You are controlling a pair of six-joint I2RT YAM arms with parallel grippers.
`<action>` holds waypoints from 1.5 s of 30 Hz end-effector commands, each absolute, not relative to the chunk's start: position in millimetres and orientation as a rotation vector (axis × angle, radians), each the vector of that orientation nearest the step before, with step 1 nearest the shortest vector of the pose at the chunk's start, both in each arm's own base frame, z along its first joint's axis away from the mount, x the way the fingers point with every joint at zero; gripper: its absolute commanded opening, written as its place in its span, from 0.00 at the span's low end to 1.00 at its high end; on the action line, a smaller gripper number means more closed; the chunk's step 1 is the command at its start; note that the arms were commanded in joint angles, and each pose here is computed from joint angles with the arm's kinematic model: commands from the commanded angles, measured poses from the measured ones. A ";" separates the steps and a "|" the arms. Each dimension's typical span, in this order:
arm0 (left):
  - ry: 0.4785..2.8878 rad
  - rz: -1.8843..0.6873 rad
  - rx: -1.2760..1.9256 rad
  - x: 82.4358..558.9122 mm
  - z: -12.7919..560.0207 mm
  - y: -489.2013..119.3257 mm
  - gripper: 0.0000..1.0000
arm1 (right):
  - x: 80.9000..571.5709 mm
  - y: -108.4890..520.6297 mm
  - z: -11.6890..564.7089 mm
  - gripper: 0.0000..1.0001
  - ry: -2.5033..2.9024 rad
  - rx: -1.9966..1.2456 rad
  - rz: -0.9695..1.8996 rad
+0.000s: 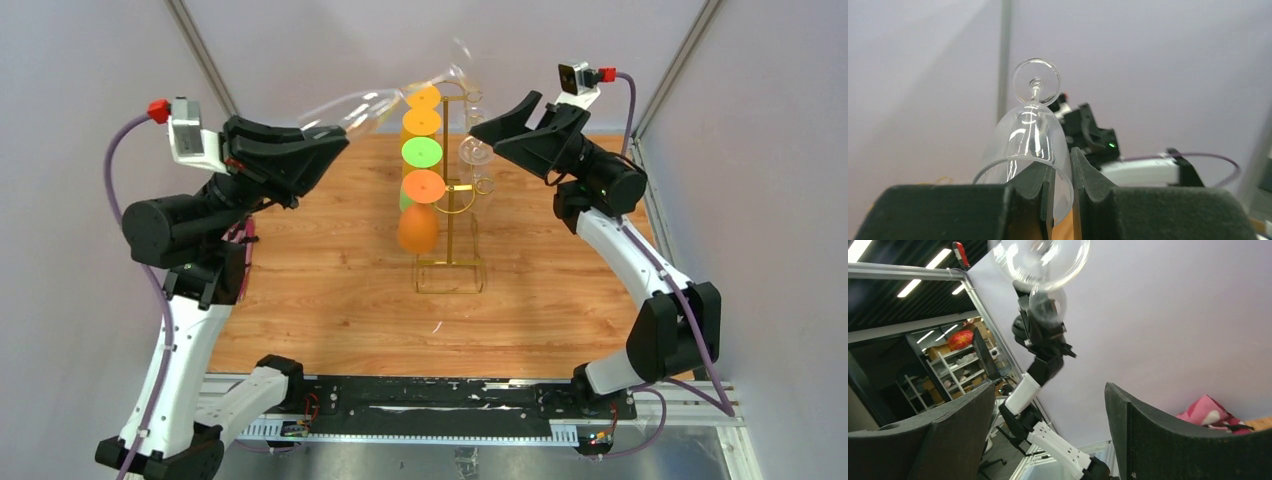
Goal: Take the wine glass off the wine glass rack
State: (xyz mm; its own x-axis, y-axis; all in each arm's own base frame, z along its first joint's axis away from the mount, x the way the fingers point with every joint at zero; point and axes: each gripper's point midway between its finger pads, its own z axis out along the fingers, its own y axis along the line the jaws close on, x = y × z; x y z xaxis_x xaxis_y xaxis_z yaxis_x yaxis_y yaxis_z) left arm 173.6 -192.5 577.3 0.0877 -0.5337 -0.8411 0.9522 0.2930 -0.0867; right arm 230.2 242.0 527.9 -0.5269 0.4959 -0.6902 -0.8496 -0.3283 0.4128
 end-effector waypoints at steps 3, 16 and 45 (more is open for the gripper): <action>1.066 -0.846 0.235 225.0 587.0 -142.1 0.00 | 235.0 207.3 515.9 0.87 0.972 -0.552 1.812; 1.681 -0.189 -0.239 360.1 528.3 -55.2 0.00 | 276.5 166.7 492.7 0.83 1.175 -0.345 1.659; 2.642 0.046 -0.196 446.2 227.4 -16.1 0.00 | 347.1 155.6 421.1 0.79 1.508 -0.121 1.517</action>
